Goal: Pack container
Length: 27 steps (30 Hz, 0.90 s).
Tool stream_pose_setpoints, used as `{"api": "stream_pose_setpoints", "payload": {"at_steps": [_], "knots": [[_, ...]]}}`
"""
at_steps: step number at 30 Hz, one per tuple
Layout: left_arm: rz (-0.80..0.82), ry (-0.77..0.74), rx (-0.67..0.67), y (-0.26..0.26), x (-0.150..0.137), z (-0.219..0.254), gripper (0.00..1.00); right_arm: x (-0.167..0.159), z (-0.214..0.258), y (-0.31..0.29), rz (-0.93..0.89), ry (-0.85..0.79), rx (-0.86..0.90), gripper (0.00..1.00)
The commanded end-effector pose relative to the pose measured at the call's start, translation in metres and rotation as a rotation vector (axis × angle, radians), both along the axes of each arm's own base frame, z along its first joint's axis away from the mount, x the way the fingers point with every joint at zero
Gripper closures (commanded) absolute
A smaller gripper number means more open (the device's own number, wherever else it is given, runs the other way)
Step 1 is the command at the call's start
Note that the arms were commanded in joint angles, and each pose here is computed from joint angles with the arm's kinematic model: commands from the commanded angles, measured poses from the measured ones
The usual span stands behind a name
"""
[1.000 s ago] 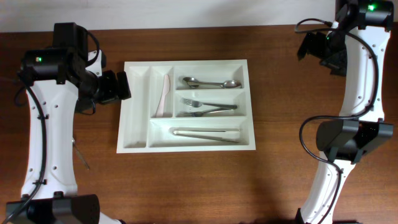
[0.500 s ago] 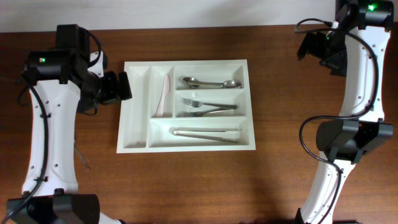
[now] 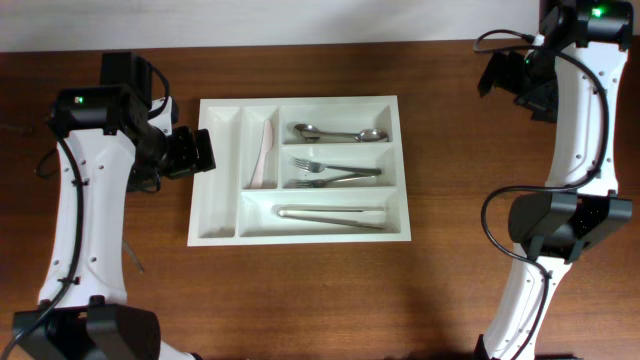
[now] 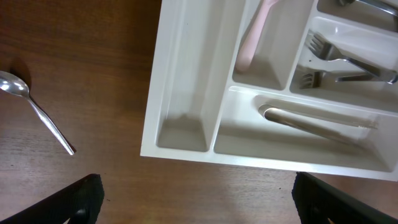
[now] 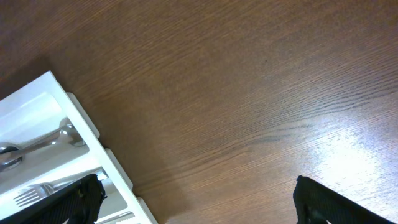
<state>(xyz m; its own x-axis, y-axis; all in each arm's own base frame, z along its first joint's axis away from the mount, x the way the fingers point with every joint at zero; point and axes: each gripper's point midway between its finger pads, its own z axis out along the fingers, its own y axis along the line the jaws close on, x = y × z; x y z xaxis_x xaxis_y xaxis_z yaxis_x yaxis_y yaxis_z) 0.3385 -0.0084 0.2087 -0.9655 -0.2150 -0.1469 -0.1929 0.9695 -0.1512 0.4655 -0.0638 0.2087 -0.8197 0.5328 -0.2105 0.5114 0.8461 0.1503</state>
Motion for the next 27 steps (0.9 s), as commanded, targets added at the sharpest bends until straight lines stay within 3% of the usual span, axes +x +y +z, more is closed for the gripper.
{"api": "stream_pose_setpoints", "payload": {"at_steps": [1,10,27], "knots": [[0.001,-0.009,-0.011,-0.004,-0.003,0.004,0.01,-0.001,0.007,0.000,-0.008,-0.015,0.005,0.01],[0.014,0.002,0.059,0.008,-0.005,0.002,0.01,-0.001,0.007,0.000,-0.009,-0.015,0.005,0.01],[0.060,-0.049,0.047,0.008,0.008,0.004,0.01,-0.001,0.007,0.000,-0.008,-0.015,0.005,0.01]]}}
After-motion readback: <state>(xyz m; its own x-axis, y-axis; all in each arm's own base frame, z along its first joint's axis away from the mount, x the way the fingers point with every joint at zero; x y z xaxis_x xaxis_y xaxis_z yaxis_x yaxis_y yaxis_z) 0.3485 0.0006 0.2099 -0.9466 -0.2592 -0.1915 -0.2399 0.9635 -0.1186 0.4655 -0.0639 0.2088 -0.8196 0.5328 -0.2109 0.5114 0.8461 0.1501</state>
